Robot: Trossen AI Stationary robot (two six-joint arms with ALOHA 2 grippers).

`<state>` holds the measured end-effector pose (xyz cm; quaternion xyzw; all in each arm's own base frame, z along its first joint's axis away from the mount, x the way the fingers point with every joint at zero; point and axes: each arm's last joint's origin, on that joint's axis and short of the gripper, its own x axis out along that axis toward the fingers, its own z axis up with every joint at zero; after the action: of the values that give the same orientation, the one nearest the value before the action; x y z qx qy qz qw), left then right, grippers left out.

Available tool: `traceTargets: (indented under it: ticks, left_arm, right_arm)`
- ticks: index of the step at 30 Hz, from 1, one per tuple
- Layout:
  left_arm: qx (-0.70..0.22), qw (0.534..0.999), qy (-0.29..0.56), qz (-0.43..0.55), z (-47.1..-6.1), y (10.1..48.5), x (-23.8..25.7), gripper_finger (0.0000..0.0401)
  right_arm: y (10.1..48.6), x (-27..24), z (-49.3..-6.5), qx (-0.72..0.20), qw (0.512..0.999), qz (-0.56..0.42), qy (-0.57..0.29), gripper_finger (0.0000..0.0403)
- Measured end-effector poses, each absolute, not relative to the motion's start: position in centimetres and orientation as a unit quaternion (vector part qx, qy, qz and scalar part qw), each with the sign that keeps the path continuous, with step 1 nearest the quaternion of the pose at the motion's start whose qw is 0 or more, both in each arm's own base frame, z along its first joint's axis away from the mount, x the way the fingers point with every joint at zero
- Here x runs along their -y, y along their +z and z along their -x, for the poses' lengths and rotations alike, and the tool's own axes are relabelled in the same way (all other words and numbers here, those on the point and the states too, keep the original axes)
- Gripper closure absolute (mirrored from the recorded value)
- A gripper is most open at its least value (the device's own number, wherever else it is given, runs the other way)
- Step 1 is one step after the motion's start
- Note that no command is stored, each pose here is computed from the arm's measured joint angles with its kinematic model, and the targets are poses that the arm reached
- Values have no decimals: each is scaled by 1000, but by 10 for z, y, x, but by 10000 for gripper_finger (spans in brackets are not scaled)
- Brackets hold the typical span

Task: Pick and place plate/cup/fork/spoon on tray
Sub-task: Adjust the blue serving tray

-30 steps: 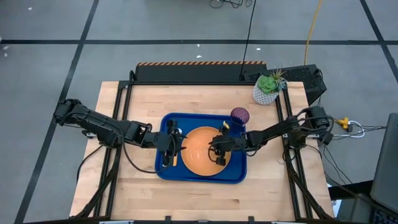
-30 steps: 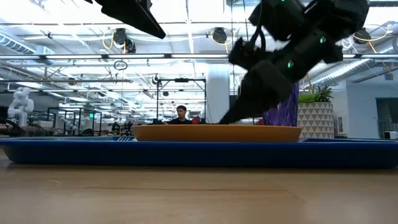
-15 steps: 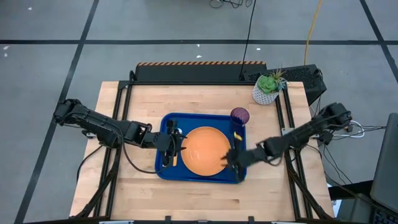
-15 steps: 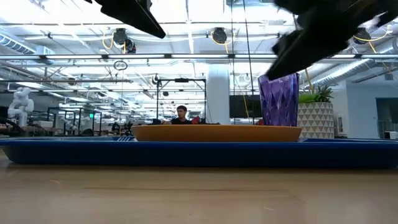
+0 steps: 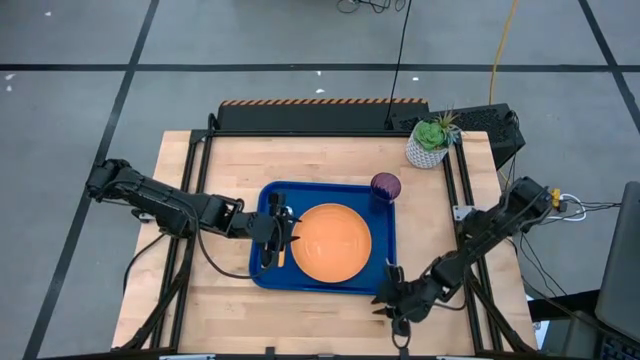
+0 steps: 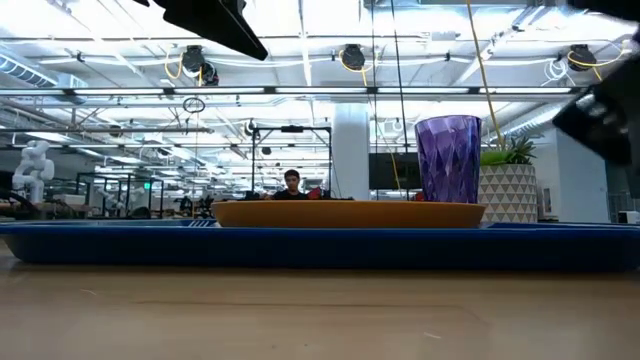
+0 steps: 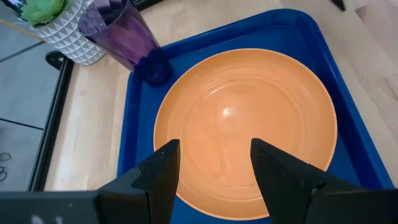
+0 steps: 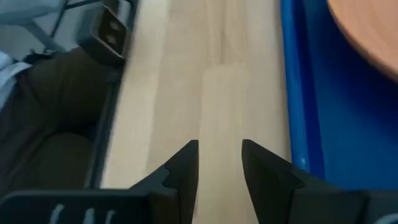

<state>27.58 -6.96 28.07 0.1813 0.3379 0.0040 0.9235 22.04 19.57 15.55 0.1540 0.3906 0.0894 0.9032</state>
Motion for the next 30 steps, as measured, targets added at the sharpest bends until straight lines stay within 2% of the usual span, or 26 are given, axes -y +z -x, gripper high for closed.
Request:
traceTargets:
  ticks: [9,30]
  left_arm:
    - [-338,922,2,-190,-276,281,69,201]
    - [-338,924,6,-179,-276,281,69,201]
  right_arm:
    - [127,-197,-217,-450,879,-154,41,288]
    - [123,-191,-213,-478,870,-118,24,289]
